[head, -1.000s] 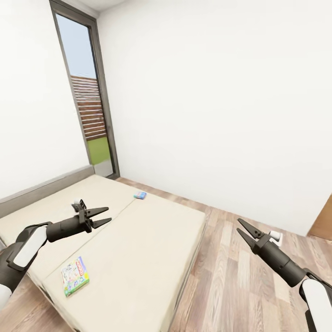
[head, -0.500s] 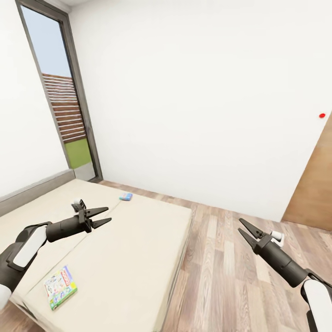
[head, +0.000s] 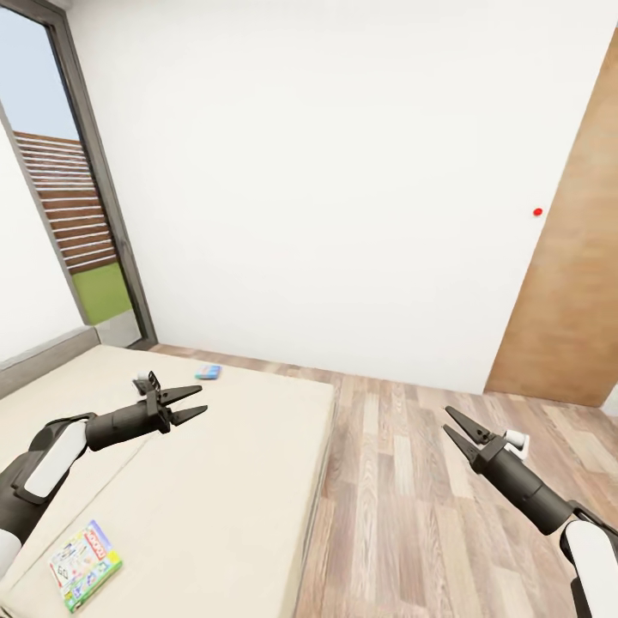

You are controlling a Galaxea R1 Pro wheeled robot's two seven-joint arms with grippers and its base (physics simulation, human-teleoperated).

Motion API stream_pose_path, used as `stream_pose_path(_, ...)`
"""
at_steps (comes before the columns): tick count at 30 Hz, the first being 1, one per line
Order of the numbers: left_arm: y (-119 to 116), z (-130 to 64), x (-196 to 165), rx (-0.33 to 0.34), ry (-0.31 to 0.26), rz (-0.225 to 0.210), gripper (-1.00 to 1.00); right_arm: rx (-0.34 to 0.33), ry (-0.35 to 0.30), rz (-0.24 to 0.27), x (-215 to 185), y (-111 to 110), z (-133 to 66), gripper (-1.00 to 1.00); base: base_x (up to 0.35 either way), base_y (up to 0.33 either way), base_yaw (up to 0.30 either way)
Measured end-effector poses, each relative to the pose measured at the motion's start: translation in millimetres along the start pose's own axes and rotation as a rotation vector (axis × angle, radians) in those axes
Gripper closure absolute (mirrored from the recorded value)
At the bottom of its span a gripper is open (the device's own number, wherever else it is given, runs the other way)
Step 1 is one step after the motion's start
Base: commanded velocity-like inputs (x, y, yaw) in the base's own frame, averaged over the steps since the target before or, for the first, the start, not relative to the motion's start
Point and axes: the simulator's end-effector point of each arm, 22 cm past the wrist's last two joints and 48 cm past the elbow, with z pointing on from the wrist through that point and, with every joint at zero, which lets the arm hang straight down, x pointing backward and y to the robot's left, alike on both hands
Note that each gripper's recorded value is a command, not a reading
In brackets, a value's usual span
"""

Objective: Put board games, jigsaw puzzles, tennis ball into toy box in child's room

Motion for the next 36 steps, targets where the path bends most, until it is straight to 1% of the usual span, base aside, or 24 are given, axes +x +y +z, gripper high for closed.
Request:
stream_pose_path(8, 0.0, 0.0, -0.1, 0.0, 0.0, 0.0, -1.0, 0.0, 0.0, 0.0, 0.0, 0.0, 0.0, -1.0, -0.001, 0.083, -0.267)
stream_pose_path(19, 0.2, 0.0, 0.0, 0.0, 0.0, 0.0, -1.0, 0.001, 0.001, 0.0, 0.1, -0.2, 0.1, -1.0, -0.009, 0.159, -0.26)
stream_pose_path(28, 0.1, -0.1, 0.0, 0.0, 0.0, 0.0, -1.0, 0.0, 0.0, 0.0, 0.1, -0.1, 0.2, -1.0, -0.051, 0.187, -0.073)
stream_pose_path(36, 0.1, -0.2, 0.0, 0.0, 0.0, 0.0, -1.0, -0.001, 0.0, 0.001, 0.4, 0.2, 0.3, -1.0, -0.01, 0.061, -0.026)
